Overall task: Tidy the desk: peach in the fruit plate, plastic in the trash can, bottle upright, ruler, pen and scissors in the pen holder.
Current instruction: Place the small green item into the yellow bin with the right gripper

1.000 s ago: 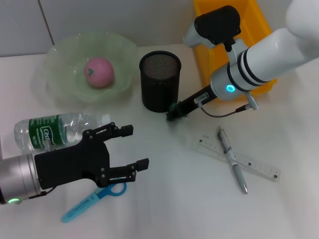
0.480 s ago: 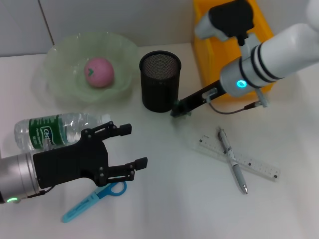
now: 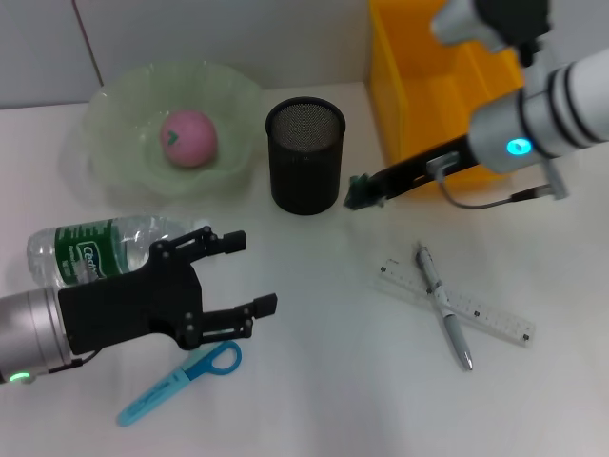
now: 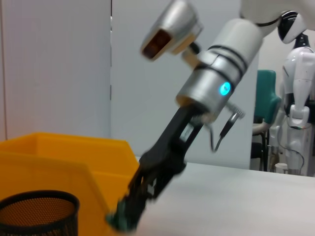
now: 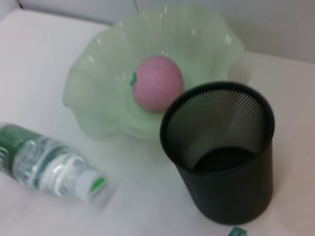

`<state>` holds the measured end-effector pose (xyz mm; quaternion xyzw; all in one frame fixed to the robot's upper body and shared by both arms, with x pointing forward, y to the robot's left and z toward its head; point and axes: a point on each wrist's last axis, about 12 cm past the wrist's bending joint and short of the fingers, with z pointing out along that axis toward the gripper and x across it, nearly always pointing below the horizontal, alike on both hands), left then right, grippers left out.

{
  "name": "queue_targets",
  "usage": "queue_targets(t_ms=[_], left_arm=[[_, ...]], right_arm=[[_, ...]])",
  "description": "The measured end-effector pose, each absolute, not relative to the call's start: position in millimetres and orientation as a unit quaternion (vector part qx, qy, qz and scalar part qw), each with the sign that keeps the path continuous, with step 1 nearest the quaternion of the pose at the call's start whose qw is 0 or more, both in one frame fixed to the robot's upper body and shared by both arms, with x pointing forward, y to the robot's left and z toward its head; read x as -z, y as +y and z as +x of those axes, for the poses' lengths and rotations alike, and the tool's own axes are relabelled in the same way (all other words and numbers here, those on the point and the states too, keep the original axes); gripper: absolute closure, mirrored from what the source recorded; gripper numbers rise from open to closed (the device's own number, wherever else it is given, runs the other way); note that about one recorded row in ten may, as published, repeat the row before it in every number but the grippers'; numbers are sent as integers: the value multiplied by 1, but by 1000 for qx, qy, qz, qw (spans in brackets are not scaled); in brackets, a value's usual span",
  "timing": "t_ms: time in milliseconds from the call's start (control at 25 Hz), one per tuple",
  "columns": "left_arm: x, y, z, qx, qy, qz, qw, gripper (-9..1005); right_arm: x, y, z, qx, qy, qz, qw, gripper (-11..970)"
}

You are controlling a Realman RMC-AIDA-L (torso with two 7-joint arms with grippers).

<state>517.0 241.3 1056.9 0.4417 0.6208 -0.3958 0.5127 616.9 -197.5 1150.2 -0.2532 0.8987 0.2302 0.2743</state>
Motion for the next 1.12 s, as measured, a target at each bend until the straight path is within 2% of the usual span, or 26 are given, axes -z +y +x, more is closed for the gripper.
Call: queue_targets(t_ms=[200,240,320,520,760,920,1040,1120], left_arm=[[-1059,242,520,393,620,440,517,142],[-1059,242,520,393,620,439,518,142],[-1059,241,521,393,619,440,519,143],[-1060,239,521,394,618,440,519,144],[-1060,238,521,394,618,439,519,145],[-1059,238,521,395,618,438,520,145],[-1060,238,521,395,618,437,521,146],[-1059,238,521,394,619,434,523,146]], right_arm=[[-1188,-234,606,-224,887,-226,336,669],[-1188,-234,606,-224,887,-226,336,668],[-1202,-260,604,-216,883,-190,370,667],[-1214,-296,605,-195,874,-150,419,663],[-1208,-310,616,-168,867,-138,448,658],[-1181,-308,637,-153,876,-134,437,654],[-1177,-308,642,-144,878,-135,436,652],[-1176,-308,644,-137,876,-142,440,589]])
